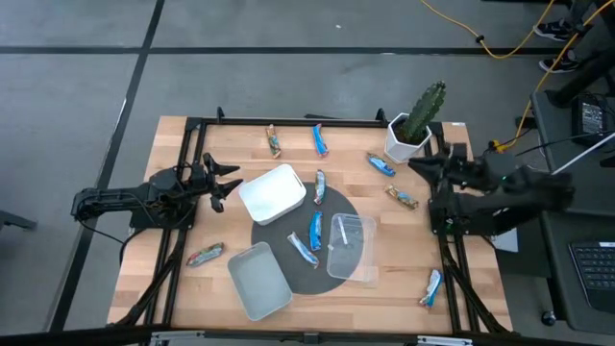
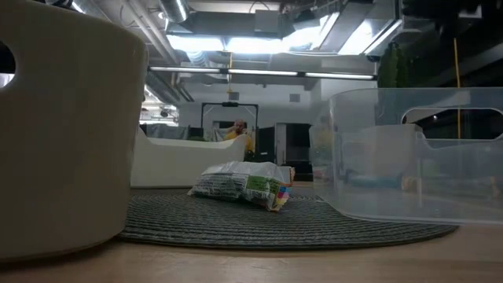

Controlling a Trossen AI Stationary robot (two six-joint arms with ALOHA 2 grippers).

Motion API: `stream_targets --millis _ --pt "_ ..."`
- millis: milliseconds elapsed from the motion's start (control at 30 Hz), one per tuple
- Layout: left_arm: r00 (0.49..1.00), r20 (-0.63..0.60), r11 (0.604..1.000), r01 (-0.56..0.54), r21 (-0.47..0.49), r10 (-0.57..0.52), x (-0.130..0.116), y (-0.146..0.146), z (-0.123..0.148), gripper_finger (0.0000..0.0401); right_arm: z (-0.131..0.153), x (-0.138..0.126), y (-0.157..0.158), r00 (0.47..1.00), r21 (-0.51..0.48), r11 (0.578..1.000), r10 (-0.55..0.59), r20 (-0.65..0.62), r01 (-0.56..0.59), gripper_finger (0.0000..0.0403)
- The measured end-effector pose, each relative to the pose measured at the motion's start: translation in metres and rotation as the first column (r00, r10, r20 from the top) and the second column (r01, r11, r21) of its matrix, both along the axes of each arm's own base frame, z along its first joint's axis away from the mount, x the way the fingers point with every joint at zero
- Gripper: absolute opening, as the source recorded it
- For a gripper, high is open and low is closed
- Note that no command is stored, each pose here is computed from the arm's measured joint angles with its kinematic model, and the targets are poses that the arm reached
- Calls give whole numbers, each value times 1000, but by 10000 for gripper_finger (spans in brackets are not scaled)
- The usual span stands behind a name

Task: Pick and place Granola Bars by type
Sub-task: Put the orange granola bar into the white bin

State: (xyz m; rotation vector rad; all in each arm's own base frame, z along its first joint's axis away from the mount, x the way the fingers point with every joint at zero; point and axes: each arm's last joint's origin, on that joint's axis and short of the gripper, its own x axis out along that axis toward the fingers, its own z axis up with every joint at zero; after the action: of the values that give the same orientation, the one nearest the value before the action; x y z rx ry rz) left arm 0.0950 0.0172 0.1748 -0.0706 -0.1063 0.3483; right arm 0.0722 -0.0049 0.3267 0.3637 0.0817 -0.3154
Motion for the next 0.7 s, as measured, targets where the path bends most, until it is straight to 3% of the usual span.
stream_targets --millis 133,233,333,533,700 --pt "1000 0 1000 0 0 0 0 0 0 198 46 7 2 958 66 997 46 -283 -29 89" --pt "1000 0 1000 0 0 0 0 0 0 198 64 17 4 849 79 995 88 -522 -54 89" --pt "1000 0 1000 0 0 0 0 0 0 198 71 27 5 733 82 995 93 -674 -51 89" --pt "1000 0 1000 0 0 0 0 0 0 198 54 49 3 617 66 990 -26 -786 126 91" --pt "1000 0 1000 0 0 0 0 0 0 198 18 64 1 535 167 945 -11 -845 282 134"
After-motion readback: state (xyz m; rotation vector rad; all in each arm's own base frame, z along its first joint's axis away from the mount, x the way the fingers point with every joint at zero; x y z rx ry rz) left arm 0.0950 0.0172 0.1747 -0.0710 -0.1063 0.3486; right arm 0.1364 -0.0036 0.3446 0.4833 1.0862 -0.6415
